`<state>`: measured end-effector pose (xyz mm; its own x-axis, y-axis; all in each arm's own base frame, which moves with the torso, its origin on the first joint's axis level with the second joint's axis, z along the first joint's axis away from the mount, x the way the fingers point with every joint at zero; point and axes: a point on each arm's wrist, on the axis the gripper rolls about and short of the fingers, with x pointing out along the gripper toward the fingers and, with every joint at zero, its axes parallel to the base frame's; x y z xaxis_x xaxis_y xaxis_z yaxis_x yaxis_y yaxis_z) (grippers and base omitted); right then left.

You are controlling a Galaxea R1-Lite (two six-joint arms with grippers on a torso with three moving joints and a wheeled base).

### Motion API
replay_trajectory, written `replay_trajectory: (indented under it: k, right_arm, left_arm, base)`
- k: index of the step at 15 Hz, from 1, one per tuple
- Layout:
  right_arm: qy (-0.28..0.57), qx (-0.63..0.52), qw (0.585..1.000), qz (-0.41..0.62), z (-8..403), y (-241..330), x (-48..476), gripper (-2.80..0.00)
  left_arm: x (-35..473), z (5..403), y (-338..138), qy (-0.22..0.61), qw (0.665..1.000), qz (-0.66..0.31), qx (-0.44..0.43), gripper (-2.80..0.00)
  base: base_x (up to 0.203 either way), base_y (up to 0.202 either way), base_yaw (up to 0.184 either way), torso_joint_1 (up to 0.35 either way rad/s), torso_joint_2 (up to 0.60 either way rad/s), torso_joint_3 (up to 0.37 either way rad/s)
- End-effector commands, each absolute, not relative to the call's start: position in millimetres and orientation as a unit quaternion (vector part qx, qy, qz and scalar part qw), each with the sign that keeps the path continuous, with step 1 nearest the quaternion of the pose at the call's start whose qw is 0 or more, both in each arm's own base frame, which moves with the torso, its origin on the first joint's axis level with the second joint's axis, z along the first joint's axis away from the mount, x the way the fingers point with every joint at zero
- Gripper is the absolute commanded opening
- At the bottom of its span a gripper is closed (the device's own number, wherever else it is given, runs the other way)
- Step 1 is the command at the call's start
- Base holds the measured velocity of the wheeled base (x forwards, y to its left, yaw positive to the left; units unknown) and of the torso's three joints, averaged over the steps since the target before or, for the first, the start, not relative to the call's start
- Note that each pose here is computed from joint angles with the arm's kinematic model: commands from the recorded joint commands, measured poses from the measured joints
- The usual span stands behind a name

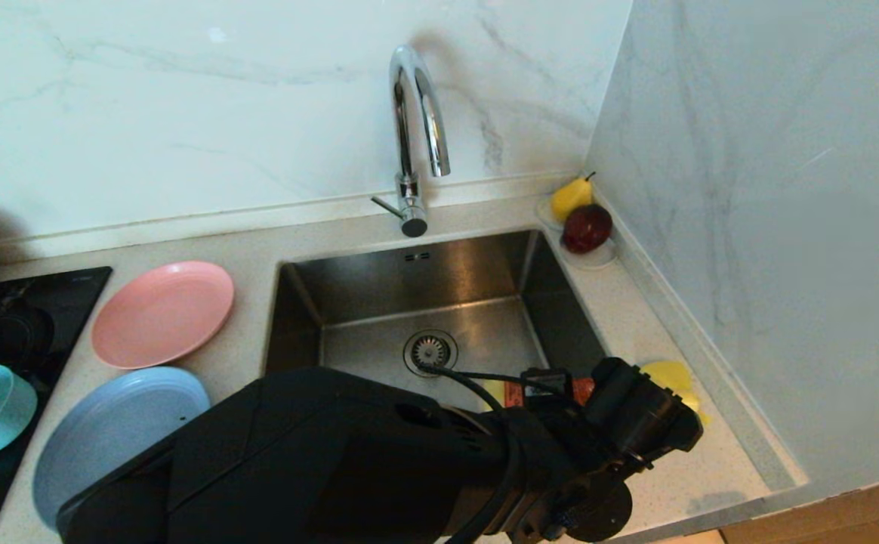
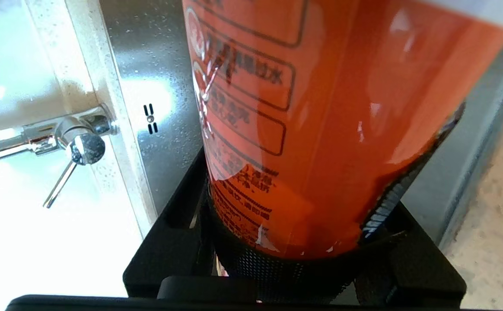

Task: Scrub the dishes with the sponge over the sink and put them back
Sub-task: Squeeze it onto the sponge

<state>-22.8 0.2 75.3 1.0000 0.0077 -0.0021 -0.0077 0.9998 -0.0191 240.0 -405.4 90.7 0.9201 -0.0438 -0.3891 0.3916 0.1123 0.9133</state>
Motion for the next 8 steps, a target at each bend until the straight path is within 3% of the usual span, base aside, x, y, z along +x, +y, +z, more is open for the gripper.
replay_trajectory:
  k: [1,8]
  right_arm:
    - [0.001,-0.01,1.0,0.004,75,0,-23,-2.8]
    - [0.001,-0.01,1.0,0.004,75,0,-23,-2.8]
  left_arm:
    - [238,84,-410,0.133,0.727,-0.149,0.656,-2.8]
    - [243,75,-425,0.128,0.725,-0.129,0.664,-2.8]
  base:
    - [0.0,0.0,0.0,0.0,0.0,0.0]
    - [0.0,0.0,0.0,0.0,0.0,0.0]
